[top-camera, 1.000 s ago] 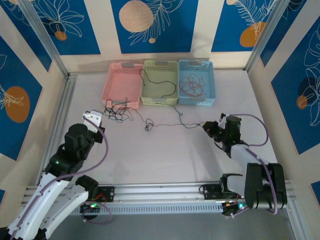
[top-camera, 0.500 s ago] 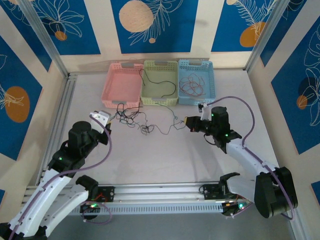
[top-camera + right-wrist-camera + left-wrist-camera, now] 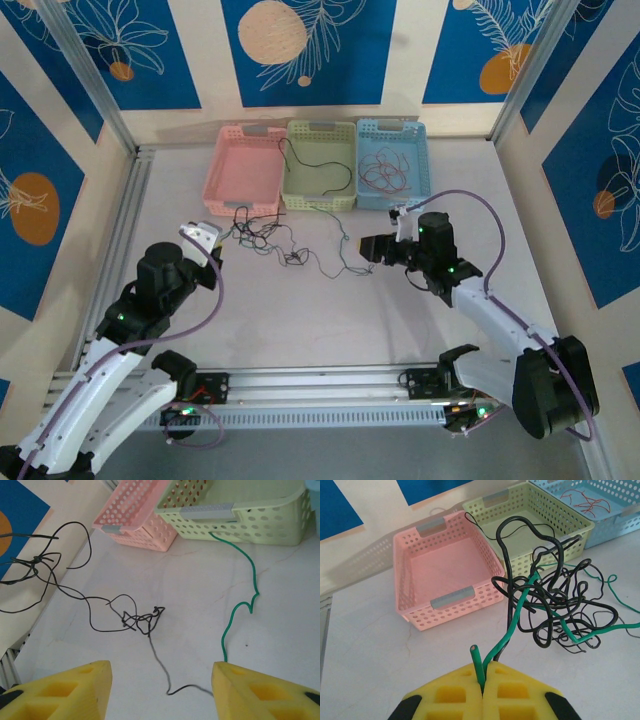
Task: Untangle the cables
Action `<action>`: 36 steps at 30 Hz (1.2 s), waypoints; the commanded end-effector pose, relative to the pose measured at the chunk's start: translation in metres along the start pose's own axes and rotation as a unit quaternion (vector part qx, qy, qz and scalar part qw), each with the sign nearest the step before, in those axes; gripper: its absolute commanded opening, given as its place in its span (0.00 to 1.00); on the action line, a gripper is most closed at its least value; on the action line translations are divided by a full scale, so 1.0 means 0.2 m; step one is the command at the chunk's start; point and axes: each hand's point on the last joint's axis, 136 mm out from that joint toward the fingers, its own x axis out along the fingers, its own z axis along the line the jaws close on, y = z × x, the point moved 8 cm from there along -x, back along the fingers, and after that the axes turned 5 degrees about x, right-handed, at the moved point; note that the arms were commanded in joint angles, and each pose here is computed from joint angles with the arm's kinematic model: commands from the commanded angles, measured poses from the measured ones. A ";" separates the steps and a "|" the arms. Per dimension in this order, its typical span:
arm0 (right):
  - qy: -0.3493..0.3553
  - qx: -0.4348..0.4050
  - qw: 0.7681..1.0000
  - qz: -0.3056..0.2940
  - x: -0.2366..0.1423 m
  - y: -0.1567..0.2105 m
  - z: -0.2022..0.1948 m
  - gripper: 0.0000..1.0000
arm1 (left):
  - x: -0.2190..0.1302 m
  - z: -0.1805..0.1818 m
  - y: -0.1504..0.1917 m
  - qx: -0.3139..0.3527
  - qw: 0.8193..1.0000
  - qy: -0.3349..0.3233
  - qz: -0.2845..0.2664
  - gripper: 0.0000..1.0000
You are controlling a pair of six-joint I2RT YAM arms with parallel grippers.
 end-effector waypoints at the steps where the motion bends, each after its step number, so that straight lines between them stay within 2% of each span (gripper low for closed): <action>1: 0.049 0.005 0.999 -0.004 0.01 0.00 -0.05 0.56 | -0.02 0.01 -0.05 -0.013 1.000 0.001 -0.028 0.00; 6: 0.062 0.032 0.997 0.025 0.09 -0.03 -0.06 0.55 | -0.02 0.01 -0.05 -0.012 1.000 0.005 -0.027 0.00; 9: 0.104 0.046 0.992 0.051 0.20 -0.05 -0.07 0.54 | -0.01 0.01 -0.05 -0.012 1.000 0.006 -0.026 0.00; 16: 0.245 0.133 0.950 0.138 0.50 -0.04 -0.20 0.53 | -0.02 0.02 -0.05 -0.012 1.000 -0.001 -0.025 0.00; 22: 0.315 0.122 0.926 0.169 0.70 0.02 -0.23 0.54 | -0.02 0.02 -0.05 -0.012 1.000 -0.004 -0.025 0.00; 30: 0.342 0.110 0.916 0.179 0.77 0.06 -0.26 0.54 | -0.01 0.02 -0.05 -0.012 1.000 -0.004 -0.023 0.00; 33: 0.340 0.109 0.917 0.176 0.79 0.07 -0.27 0.49 | -0.01 0.02 -0.05 -0.011 1.000 -0.003 -0.023 0.00; 36: 0.327 0.105 0.924 0.167 0.80 0.06 -0.26 0.34 | -0.01 0.02 -0.05 -0.012 1.000 -0.004 -0.023 0.00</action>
